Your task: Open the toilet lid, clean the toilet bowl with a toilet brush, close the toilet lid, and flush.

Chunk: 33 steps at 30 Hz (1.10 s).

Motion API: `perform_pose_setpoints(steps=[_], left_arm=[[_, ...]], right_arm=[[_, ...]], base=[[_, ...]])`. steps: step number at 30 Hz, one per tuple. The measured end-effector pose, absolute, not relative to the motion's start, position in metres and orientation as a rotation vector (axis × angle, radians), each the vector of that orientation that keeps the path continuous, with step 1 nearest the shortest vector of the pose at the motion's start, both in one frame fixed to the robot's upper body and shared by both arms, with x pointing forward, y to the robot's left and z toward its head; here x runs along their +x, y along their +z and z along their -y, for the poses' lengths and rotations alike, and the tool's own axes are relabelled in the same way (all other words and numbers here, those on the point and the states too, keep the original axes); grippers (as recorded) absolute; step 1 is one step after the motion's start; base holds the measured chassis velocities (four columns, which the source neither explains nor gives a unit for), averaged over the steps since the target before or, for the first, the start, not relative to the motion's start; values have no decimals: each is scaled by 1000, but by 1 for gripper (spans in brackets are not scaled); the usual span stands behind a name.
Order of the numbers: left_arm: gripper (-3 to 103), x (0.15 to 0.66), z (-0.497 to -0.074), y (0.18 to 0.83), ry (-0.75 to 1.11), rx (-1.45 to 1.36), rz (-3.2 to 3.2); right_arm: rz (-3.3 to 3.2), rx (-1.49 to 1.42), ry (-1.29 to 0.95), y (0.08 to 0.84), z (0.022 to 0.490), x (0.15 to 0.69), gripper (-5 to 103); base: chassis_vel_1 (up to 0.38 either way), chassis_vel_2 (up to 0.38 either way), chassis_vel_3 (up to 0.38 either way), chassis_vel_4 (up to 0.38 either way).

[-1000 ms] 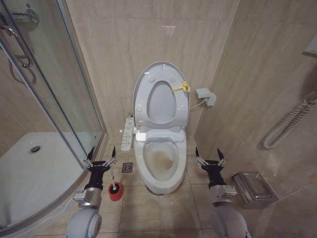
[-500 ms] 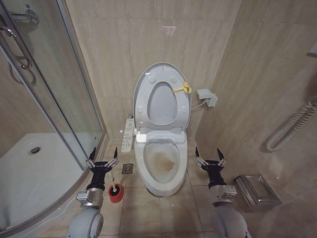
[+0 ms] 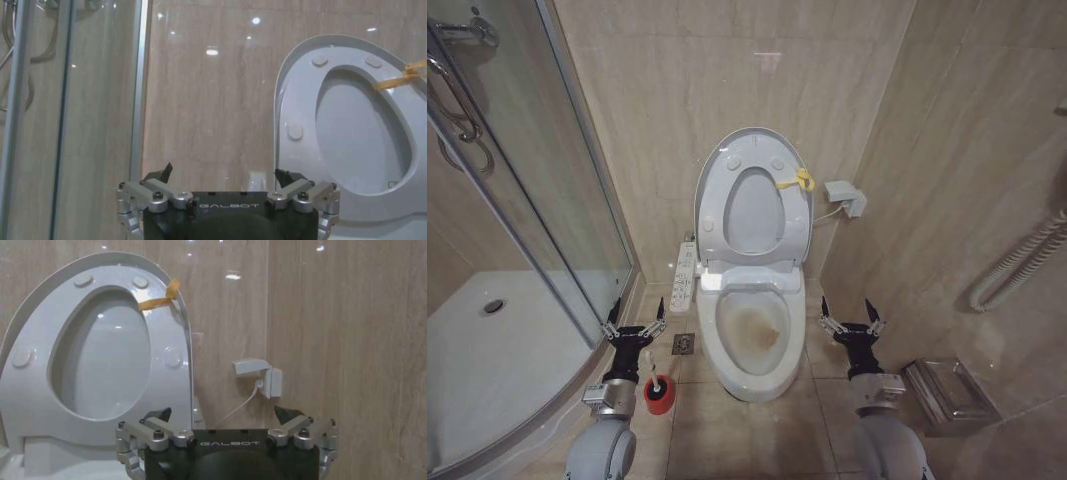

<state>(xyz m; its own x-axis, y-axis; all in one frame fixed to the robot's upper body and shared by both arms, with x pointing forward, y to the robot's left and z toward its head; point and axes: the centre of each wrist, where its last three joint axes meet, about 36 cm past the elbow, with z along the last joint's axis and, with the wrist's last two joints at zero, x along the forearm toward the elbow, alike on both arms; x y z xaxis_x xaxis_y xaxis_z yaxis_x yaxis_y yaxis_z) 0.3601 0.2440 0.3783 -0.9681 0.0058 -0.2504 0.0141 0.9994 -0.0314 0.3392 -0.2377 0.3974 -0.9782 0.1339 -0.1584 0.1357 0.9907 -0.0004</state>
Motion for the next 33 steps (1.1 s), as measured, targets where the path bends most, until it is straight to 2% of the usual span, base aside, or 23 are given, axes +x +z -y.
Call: perform_pose_setpoints(steps=[33], left_arm=[[100,371,-252,370,-33,-5,-2874]], right_arm=[[-2976,203,-17,397,238,339,100]], base=[[-17,-8,19,11]])
